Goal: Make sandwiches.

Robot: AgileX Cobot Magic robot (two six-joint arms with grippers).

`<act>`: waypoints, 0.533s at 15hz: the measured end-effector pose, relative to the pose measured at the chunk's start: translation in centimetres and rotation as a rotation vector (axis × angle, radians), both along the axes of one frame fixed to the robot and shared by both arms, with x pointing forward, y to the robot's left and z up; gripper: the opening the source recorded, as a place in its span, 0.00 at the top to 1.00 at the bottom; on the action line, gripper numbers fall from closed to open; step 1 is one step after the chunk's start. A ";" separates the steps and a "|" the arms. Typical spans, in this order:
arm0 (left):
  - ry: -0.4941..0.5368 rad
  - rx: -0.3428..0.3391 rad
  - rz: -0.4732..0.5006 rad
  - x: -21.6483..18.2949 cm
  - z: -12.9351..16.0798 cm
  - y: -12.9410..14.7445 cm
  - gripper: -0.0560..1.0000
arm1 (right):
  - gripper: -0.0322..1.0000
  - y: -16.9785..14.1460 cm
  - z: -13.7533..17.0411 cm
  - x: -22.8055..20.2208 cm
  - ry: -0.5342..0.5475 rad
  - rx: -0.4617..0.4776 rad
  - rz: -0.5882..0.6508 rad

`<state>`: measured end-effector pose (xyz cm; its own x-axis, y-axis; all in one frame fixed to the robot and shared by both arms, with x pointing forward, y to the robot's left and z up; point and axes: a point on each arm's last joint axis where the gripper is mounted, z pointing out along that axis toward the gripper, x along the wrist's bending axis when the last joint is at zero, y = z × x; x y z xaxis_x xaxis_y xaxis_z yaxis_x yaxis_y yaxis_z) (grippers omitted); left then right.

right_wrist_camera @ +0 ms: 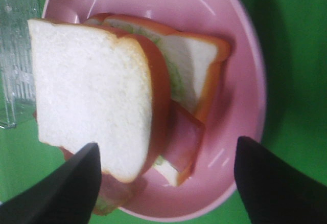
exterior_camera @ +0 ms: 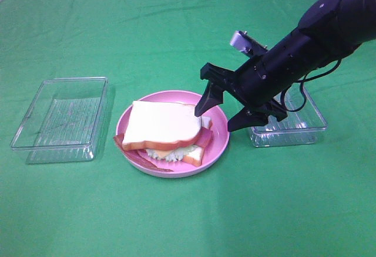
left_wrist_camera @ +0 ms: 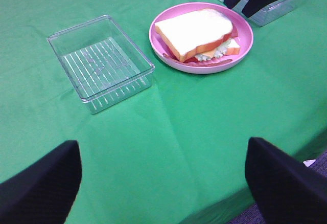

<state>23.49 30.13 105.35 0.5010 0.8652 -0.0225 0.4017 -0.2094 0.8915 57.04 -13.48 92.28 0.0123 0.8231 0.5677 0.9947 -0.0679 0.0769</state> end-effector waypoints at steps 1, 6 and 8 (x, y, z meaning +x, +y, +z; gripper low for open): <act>0.000 0.000 0.000 0.0 0.0 0.0 0.17 | 0.31 -0.5 0.9 -0.3 -0.026 -0.050 0.027; 0.000 0.000 0.000 0.0 0.0 0.0 0.17 | 0.31 -3.6 8.0 -3.4 -0.150 -0.308 0.179; 0.000 0.000 0.000 0.0 0.0 0.0 0.17 | 0.31 -5.2 11.3 -5.7 -0.210 -0.388 0.193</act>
